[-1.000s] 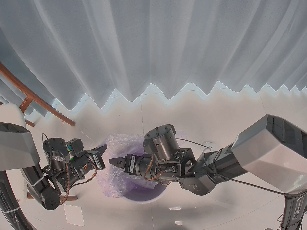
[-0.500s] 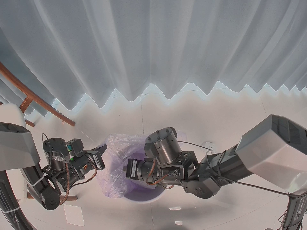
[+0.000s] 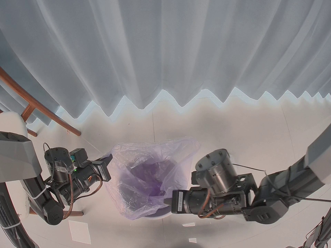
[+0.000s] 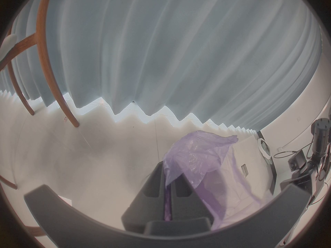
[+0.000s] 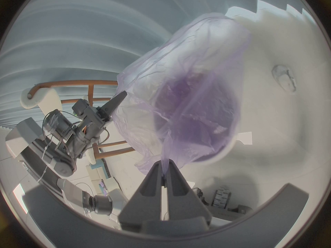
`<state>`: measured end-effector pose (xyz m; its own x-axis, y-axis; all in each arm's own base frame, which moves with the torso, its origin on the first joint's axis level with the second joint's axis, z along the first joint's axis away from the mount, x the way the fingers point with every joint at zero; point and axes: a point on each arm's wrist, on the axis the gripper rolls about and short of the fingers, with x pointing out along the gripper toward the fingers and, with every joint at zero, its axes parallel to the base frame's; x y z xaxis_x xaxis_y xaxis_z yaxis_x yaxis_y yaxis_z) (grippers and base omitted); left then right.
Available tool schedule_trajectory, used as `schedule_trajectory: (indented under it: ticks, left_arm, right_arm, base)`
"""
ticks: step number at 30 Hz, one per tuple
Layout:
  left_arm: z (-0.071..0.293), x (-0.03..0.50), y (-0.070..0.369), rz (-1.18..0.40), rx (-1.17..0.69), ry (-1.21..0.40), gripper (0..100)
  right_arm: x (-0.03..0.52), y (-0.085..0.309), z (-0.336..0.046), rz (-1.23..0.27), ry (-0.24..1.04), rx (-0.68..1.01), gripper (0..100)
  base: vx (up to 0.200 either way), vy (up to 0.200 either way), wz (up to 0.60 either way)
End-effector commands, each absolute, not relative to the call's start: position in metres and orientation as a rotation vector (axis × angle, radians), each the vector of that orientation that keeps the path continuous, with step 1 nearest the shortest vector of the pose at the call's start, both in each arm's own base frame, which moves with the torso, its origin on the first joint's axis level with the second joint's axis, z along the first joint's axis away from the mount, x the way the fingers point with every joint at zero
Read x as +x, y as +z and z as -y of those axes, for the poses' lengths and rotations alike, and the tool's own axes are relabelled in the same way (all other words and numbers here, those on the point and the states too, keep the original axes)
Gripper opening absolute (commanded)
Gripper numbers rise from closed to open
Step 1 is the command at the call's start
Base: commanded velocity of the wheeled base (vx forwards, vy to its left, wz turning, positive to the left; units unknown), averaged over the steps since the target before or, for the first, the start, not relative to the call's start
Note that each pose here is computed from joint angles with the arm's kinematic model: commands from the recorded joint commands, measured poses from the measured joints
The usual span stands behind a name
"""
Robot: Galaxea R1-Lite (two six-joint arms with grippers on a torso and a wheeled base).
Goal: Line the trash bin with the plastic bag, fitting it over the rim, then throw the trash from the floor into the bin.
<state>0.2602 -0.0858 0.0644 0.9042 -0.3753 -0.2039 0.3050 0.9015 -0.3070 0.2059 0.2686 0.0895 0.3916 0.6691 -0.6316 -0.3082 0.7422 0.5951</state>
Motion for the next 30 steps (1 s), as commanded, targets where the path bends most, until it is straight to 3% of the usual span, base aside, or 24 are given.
schedule_trajectory:
  ticks: [1, 9, 18, 24, 25, 30]
  left_arm:
    - [0.085, 0.260, 0.066, -0.258, -0.274, -0.355, 0]
    - [0.079, 0.259, 0.063, -0.275, -0.271, -0.324, 0]
    - [0.068, 0.230, 0.043, -0.414, -0.210, -0.296, 0]
    - [0.056, 0.209, 0.034, -0.493, -0.130, -0.254, 0]
    - [0.054, 0.206, 0.032, -0.507, -0.114, -0.237, 0]
    - [0.053, 0.207, 0.032, -0.499, -0.102, -0.199, 0]
  right_arm:
    - [0.178, 0.110, -0.227, -0.973, 0.639, 0.429, 0]
    - [0.166, 0.098, -0.214, -1.077, 0.576, 0.373, 0]
    - [0.173, 0.082, -0.226, -1.105, 0.556, 0.339, 0]
    - [0.186, 0.054, -0.237, -1.097, 0.458, 0.240, 0]
    - [0.187, 0.047, -0.238, -1.094, 0.428, 0.217, 100]
    - [0.190, 0.058, -0.241, -1.030, 0.439, 0.262, 100]
  base:
    - [0.000, 0.000, 0.00]
    - [0.000, 0.000, 0.00]
    - [0.000, 0.000, 0.00]
    - [0.000, 0.000, 0.00]
    - [0.000, 0.000, 0.00]
    - [0.000, 0.000, 0.00]
